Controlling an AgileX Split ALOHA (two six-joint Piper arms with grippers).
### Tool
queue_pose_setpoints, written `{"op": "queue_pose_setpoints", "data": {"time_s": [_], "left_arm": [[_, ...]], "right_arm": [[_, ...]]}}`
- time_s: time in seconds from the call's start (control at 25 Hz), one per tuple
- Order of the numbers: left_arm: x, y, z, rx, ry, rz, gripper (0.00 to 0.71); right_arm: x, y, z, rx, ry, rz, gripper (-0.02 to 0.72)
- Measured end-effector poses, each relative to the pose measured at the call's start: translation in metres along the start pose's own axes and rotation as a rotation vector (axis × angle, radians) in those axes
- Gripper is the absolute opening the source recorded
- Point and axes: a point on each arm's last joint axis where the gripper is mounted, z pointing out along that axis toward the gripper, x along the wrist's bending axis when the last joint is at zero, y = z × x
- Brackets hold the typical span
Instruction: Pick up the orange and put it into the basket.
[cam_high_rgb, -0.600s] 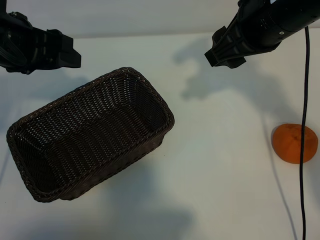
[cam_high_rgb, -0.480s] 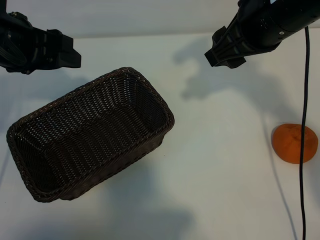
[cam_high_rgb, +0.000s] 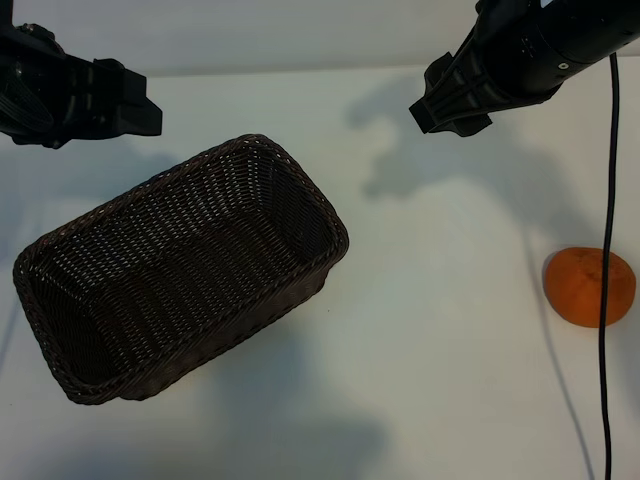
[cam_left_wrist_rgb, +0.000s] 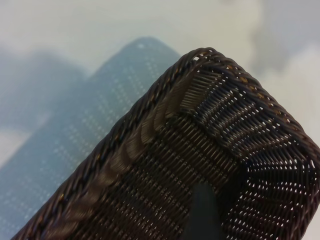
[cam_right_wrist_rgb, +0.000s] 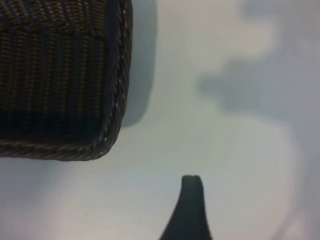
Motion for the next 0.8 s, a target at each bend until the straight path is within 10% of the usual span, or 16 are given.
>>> {"op": "queue_pose_setpoints", "data": {"time_s": [0.8], "left_arm": [[0.0005, 0.0033, -0.0001, -0.036, 0.006, 0.000, 0.588]], "right_arm": [[-0.0001, 0.0012, 0.0000, -0.013, -0.002, 0.001, 0.595]]}}
